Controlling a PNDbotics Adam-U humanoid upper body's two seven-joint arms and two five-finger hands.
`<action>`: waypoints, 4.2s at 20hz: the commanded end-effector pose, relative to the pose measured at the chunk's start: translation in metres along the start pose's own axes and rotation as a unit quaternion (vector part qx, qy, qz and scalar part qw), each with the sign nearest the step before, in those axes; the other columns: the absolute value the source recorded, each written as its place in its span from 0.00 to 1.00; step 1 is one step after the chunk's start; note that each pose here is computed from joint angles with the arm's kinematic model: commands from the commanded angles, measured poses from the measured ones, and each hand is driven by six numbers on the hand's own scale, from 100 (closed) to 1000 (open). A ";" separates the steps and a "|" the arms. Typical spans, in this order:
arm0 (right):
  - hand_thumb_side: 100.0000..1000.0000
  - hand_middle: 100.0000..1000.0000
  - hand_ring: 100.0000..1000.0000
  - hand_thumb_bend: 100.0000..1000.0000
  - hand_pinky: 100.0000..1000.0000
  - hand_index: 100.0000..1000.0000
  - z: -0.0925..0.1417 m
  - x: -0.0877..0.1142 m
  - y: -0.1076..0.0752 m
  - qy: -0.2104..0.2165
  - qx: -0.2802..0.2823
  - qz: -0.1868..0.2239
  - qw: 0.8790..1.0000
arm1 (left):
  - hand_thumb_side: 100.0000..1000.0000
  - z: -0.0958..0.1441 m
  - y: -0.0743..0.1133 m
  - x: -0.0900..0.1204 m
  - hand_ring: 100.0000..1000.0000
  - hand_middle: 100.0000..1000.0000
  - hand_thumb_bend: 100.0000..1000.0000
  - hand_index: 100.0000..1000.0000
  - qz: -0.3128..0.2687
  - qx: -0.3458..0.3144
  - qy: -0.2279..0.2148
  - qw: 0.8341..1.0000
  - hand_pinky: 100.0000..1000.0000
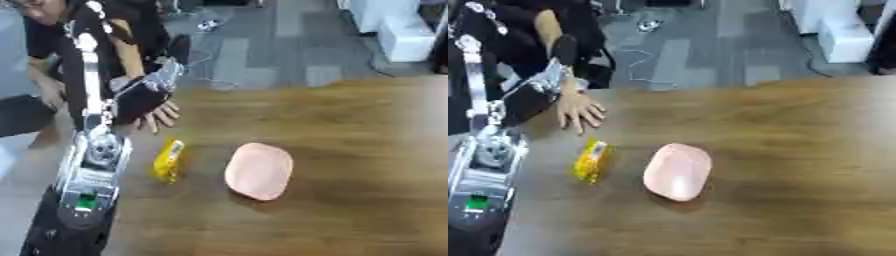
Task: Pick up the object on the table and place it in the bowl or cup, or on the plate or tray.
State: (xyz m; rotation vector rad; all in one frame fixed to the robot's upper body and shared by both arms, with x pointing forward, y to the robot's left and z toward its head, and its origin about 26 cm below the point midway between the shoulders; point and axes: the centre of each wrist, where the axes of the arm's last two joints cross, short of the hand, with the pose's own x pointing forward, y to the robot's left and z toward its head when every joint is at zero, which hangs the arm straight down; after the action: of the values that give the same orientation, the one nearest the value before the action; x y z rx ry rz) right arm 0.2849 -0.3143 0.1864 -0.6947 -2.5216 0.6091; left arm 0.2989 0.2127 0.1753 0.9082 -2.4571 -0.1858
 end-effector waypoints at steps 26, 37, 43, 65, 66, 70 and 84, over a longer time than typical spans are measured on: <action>1.00 0.19 0.08 0.07 0.00 0.67 -0.007 0.003 -0.005 -0.018 0.000 0.007 1.000 | 0.55 0.002 -0.005 -0.019 0.54 0.71 0.80 0.81 -0.289 -0.254 0.166 0.908 0.21; 1.00 0.19 0.08 0.06 0.00 0.66 -0.009 0.004 -0.005 -0.022 -0.001 0.006 1.000 | 0.61 0.017 -0.020 -0.036 0.56 0.72 0.78 0.81 -0.418 -0.394 0.196 0.795 0.24; 1.00 0.18 0.08 0.06 0.00 0.66 -0.010 0.004 -0.005 -0.023 -0.002 0.006 1.000 | 0.64 0.021 -0.024 -0.039 0.55 0.72 0.78 0.80 -0.434 -0.441 0.208 0.758 0.19; 1.00 0.19 0.09 0.05 0.00 0.66 -0.013 0.004 -0.006 -0.027 -0.004 0.005 1.000 | 0.71 0.039 -0.028 -0.065 0.45 0.50 0.72 0.62 -0.439 -0.515 0.265 0.687 0.17; 1.00 0.19 0.09 0.05 0.00 0.66 -0.013 0.004 -0.006 -0.027 -0.005 0.005 1.000 | 0.72 0.041 -0.028 -0.067 0.45 0.50 0.72 0.62 -0.440 -0.518 0.273 0.681 0.17; 1.00 0.19 0.09 0.04 0.00 0.66 -0.013 0.004 -0.006 -0.028 -0.005 0.005 1.000 | 0.72 0.047 -0.029 -0.077 0.45 0.51 0.71 0.61 -0.438 -0.529 0.295 0.664 0.18; 1.00 0.19 0.09 0.05 0.00 0.65 -0.013 0.004 -0.006 -0.028 -0.005 0.005 1.000 | 0.72 0.080 -0.040 -0.114 0.45 0.52 0.66 0.60 -0.453 -0.536 0.332 0.629 0.23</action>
State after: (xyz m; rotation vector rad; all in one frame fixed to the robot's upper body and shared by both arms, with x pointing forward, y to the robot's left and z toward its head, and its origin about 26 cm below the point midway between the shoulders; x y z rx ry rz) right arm 0.2875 -0.3123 0.1924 -0.6913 -2.5516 0.6102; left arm 0.3497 0.2472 0.0378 1.1377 -0.6670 -1.2470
